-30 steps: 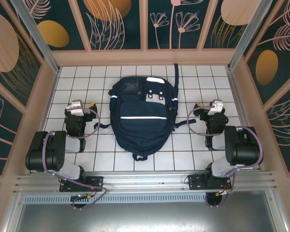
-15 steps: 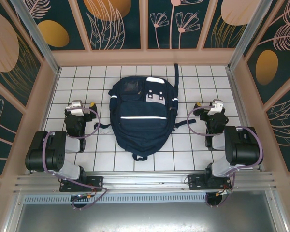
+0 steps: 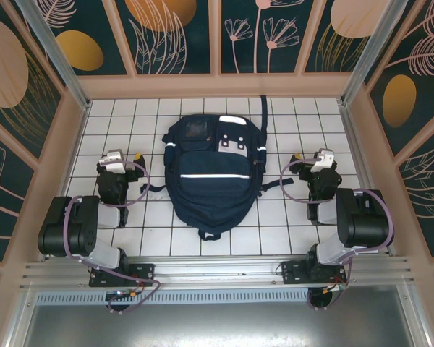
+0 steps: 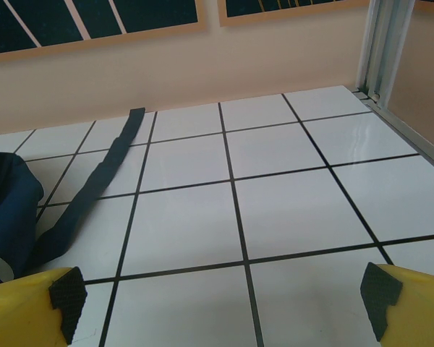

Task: Pack the student bag

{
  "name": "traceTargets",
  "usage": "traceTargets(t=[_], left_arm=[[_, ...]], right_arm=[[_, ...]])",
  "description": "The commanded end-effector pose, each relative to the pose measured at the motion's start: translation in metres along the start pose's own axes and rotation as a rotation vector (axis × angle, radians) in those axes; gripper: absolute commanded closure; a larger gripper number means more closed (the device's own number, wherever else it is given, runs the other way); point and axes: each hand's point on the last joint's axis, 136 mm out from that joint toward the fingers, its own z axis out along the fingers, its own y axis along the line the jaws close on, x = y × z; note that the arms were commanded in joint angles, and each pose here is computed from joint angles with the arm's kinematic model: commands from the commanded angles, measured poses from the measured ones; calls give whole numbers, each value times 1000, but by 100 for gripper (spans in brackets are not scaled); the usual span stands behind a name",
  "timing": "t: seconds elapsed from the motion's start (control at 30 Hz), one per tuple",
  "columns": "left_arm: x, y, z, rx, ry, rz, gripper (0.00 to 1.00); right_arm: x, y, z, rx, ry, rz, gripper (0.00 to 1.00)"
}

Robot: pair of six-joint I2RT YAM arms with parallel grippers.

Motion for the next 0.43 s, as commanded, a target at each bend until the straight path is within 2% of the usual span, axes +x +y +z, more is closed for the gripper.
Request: traceTargets(t=[0.0,0.4], left_arm=[[-7,0,1,6,-24,12,1],[-6,0,0,4,-24,11,1]], right_arm=[[-4,3,0,-12,-17,4,1],[-4,3,0,-12,-17,5,1]])
